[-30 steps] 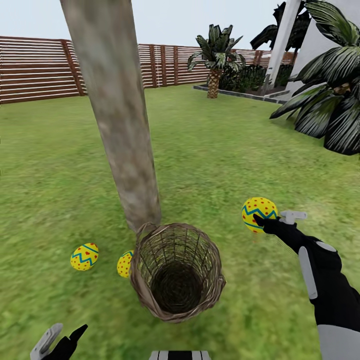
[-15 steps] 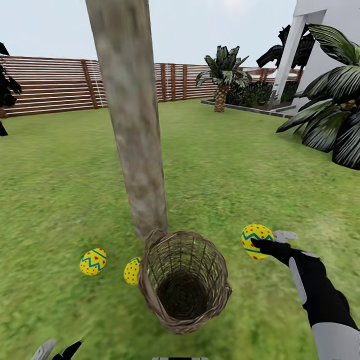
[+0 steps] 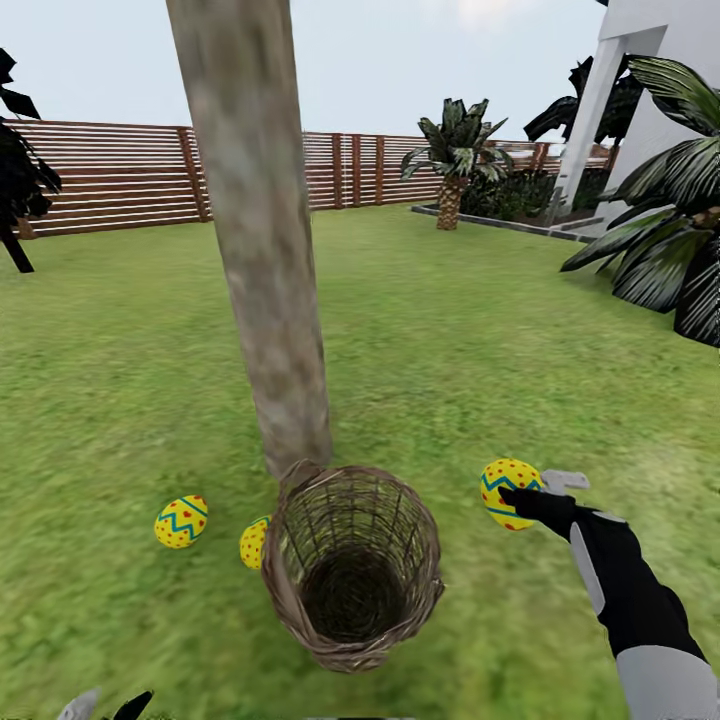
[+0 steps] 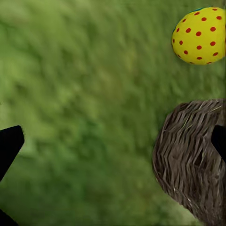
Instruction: Take the three Easter eggs out of the wicker basket on the lawn in the garden, then place them on the lawn next to a single tree (choose any tree) so that all three eggs are next to the same tree and none are left in the basket.
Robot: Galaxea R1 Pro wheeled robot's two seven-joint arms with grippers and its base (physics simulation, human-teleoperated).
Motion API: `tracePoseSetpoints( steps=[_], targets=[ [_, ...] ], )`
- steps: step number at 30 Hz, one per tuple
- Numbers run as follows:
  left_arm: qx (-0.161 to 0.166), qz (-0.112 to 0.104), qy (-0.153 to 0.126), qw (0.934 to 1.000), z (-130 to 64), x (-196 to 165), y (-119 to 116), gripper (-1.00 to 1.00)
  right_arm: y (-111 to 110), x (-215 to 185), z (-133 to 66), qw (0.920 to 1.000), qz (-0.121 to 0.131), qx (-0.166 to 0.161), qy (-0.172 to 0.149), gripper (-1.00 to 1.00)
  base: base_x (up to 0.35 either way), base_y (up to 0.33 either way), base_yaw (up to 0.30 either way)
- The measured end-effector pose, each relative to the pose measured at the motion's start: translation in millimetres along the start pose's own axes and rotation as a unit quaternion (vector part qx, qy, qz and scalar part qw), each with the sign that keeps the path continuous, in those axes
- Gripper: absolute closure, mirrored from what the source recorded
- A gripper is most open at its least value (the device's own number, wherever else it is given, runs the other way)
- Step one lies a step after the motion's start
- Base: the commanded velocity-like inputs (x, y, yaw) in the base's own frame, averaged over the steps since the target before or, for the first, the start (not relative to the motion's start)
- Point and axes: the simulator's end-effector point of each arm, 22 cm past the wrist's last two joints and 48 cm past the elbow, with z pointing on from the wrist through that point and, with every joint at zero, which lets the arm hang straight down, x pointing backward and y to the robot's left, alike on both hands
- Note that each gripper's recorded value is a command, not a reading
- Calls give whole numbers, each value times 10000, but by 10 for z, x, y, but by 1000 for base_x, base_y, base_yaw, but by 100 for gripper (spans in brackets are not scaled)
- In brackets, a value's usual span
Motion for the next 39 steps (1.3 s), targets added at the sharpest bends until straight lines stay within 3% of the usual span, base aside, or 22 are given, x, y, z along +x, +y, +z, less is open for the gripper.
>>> tracePoseSetpoints(
  steps=[1,2,8,11,19,27,35,39],
  targets=[
    [-49,-34,-184,9998,-152,-80,130,-100,-10,113,124,9999,76,-11,127,100,0,-325,183],
    [-60,-44,-213,9997,-171,-88,151,-100,-7,127,145,9998,93,-18,150,100,0,-325,204],
    [-104,-40,-307,9995,-200,-132,188,-100,21,164,187,9997,89,-47,209,100,0,-325,253],
    [-116,-39,-312,9994,-201,-136,193,-100,115,210,216,9996,-41,-119,248,100,0,-325,272],
    [-128,-32,-309,9994,-201,-135,198,-100,209,245,355,9996,-127,-212,122,100,-8,-325,277],
    [-246,-455,-532,9972,-375,-330,479,-100,269,428,403,9992,-76,-261,302,100,-74,-325,278],
    [-307,-480,-513,9971,-381,-297,539,-100,413,414,424,9989,-31,-361,292,100,15,-323,279],
    [-535,-494,-441,9964,-497,-174,798,-100,503,424,430,9986,-38,-431,307,100,173,-317,279]
  ],
)
